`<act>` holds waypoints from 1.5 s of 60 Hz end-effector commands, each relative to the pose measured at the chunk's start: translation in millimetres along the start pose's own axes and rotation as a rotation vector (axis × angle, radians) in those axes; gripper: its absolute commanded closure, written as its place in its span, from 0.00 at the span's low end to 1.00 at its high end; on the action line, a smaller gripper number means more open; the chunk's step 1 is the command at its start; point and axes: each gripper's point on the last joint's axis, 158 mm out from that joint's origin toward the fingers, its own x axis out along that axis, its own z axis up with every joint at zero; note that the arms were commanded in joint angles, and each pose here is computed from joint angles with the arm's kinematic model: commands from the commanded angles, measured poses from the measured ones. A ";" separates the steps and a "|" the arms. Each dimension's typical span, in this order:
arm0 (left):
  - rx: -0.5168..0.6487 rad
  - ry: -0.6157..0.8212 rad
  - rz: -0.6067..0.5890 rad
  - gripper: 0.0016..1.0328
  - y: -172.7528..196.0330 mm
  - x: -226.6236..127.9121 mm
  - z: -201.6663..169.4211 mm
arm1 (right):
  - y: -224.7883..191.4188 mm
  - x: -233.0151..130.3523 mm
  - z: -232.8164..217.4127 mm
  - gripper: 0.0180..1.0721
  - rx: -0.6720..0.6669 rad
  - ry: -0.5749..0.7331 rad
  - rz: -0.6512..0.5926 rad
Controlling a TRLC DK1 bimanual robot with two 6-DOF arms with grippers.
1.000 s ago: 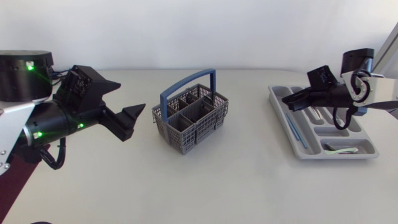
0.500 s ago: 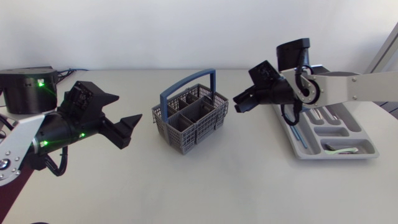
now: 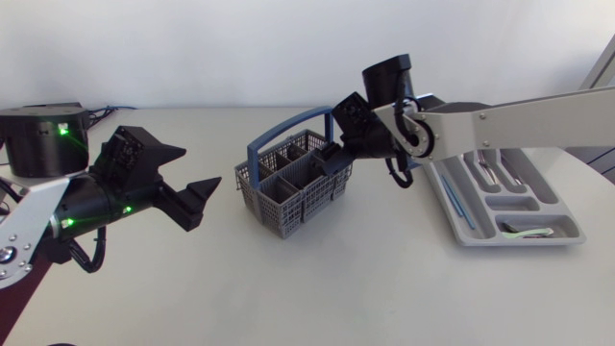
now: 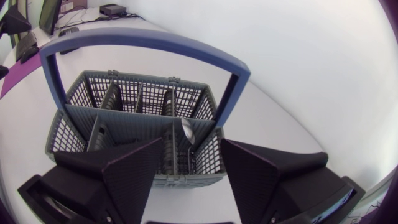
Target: Unload the cutlery basket into the drawer organizer.
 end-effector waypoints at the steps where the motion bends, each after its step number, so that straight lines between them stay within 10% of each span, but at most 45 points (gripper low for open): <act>1: -0.020 0.025 -0.021 0.05 -6.9 3.7 -13.2 | 5.2 14.6 -1.0 0.35 -0.017 0.023 -0.011; 40: -0.015 0.019 -0.020 0.05 -6.4 3.7 -11.4 | 0.7 57.0 -7.1 0.44 -0.131 0.137 -0.178; 72: -0.012 0.012 -0.029 0.05 -10.1 3.9 -8.7 | -5.7 74.5 -28.3 0.86 -0.188 0.207 -0.237; 90: -0.010 0.013 -0.031 0.05 -11.2 3.5 -9.8 | -7.6 78.0 -32.4 0.93 -0.208 0.202 -0.261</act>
